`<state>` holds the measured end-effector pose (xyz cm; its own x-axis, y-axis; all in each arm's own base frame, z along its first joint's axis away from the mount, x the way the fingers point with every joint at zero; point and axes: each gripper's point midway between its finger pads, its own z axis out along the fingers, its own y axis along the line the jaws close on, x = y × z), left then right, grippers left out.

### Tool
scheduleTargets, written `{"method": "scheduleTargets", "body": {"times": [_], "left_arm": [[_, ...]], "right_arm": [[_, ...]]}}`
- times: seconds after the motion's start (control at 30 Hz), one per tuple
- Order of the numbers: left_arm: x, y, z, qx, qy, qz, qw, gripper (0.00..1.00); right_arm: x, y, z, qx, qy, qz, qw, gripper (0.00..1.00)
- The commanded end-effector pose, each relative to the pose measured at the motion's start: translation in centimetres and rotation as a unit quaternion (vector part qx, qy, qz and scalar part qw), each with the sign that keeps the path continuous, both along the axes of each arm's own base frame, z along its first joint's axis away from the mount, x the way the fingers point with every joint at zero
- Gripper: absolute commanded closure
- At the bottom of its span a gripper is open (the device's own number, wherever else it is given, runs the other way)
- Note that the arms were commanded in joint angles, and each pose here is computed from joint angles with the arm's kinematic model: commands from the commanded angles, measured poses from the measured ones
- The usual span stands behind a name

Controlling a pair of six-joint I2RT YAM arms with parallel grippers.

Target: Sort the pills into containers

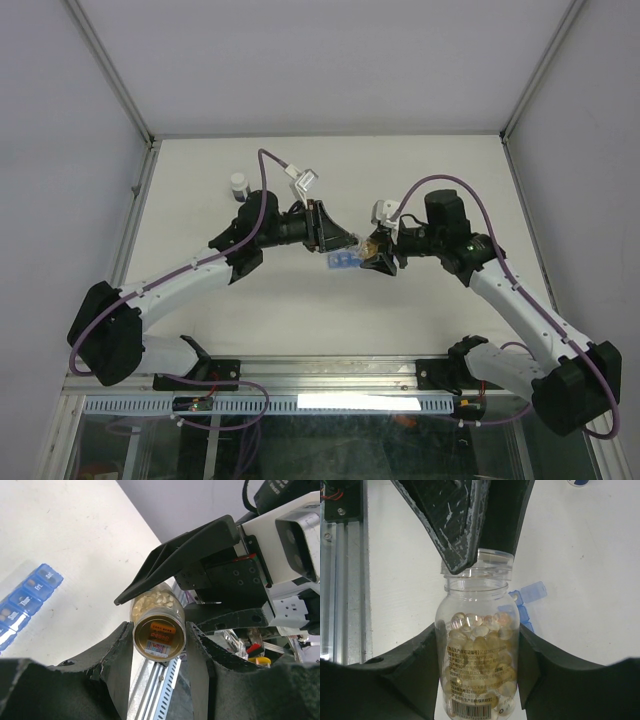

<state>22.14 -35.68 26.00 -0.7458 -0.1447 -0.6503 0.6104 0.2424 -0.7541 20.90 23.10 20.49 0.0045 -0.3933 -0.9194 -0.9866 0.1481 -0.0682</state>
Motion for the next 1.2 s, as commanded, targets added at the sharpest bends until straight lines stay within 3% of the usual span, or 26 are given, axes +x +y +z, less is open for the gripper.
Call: {"method": "scheduleTargets", "body": {"times": [0.0, 0.63, 0.93, 1.17], "left_arm": [[-0.3, -0.7, 1.4, 0.013, -0.021, -0.005, 1.0, 0.83], [1.0, -1.2, 0.1, 0.081, -0.003, 0.021, 0.997, 0.85], [-1.0, -2.1, -0.6, 0.089, -0.028, -0.047, 0.995, 0.86], [-2.2, -1.8, -1.6, 0.105, -0.1, -0.105, 0.984, 0.88]], "right_arm": [[1.3, 0.7, 3.0, 0.013, -0.052, -0.003, 0.999, 1.0], [1.4, 0.8, 3.2, 0.01, -0.065, -0.013, 0.998, 1.0], [-0.1, 1.4, 4.6, 0.058, -0.019, 0.021, 0.998, 1.0], [-0.9, 1.1, 5.9, 0.105, 0.018, 0.043, 0.993, 1.0]]}}
